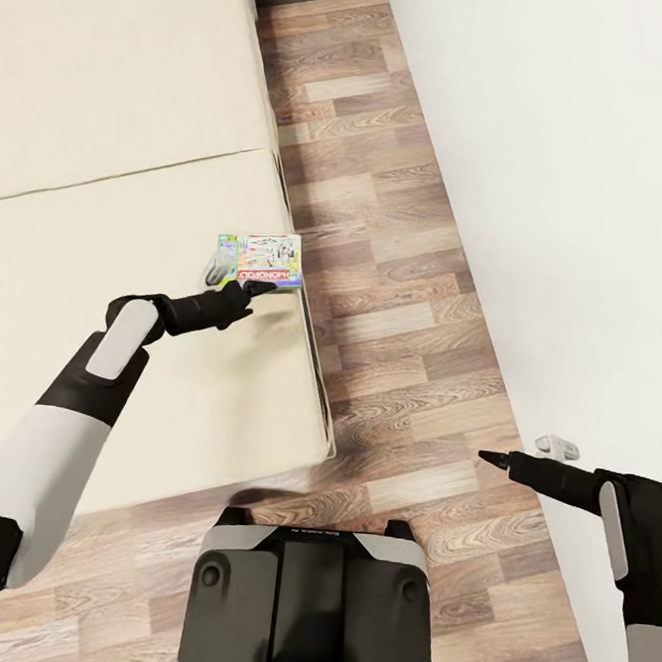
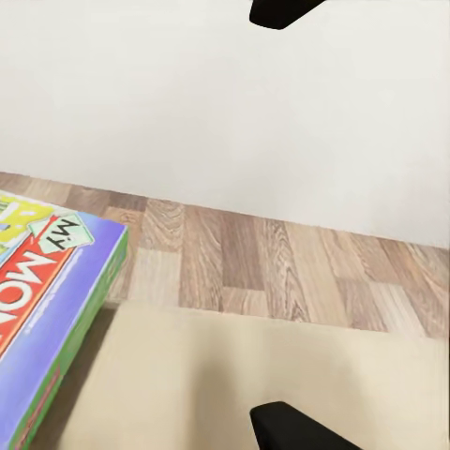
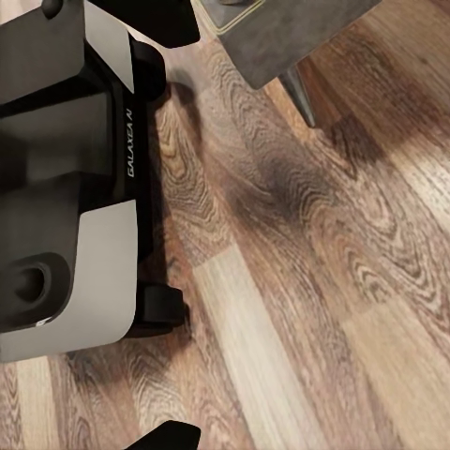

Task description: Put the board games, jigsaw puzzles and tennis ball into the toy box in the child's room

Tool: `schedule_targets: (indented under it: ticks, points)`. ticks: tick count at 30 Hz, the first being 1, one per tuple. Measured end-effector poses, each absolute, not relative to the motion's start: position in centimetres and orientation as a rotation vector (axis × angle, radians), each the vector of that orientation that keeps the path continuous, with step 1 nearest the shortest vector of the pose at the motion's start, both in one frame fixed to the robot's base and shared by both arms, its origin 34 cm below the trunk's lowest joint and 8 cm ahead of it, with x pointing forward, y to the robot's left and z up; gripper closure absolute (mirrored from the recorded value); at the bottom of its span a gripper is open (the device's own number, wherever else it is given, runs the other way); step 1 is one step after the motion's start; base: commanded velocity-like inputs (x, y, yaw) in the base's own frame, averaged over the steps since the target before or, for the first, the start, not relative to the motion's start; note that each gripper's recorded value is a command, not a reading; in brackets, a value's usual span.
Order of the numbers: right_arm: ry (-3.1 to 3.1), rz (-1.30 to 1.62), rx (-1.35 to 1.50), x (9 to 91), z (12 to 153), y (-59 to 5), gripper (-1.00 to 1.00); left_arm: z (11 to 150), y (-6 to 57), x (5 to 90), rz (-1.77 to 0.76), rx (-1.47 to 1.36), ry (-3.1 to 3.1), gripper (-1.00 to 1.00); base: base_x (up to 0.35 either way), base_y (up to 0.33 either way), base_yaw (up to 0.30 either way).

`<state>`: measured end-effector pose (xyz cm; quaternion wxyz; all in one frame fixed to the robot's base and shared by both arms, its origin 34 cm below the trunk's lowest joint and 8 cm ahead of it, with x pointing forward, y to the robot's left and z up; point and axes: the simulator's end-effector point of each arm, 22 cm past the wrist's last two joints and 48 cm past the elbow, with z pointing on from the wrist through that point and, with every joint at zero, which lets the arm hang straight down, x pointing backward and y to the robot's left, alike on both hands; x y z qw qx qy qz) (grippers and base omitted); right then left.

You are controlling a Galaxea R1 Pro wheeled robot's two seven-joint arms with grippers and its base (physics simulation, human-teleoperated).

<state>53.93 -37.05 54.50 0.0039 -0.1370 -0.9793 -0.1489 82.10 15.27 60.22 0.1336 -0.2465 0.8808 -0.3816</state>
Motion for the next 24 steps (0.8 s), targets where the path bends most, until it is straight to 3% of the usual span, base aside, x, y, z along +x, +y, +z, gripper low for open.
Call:
schedule_targets:
  ticks: [9,24]
  points:
    - [-3.067,-0.47,-0.422,53.9,54.4,-36.8,-1.0,59.8,16.5,81.3,-1.079,-0.728,2.571,-1.0,0.0,0.0,0.145]
    - [-3.065,-0.475,-0.418,53.8,54.4,-36.5,-1.0,59.3,18.7,80.8,-1.036,-0.76,2.577,-1.0,0.0,0.0,0.254]
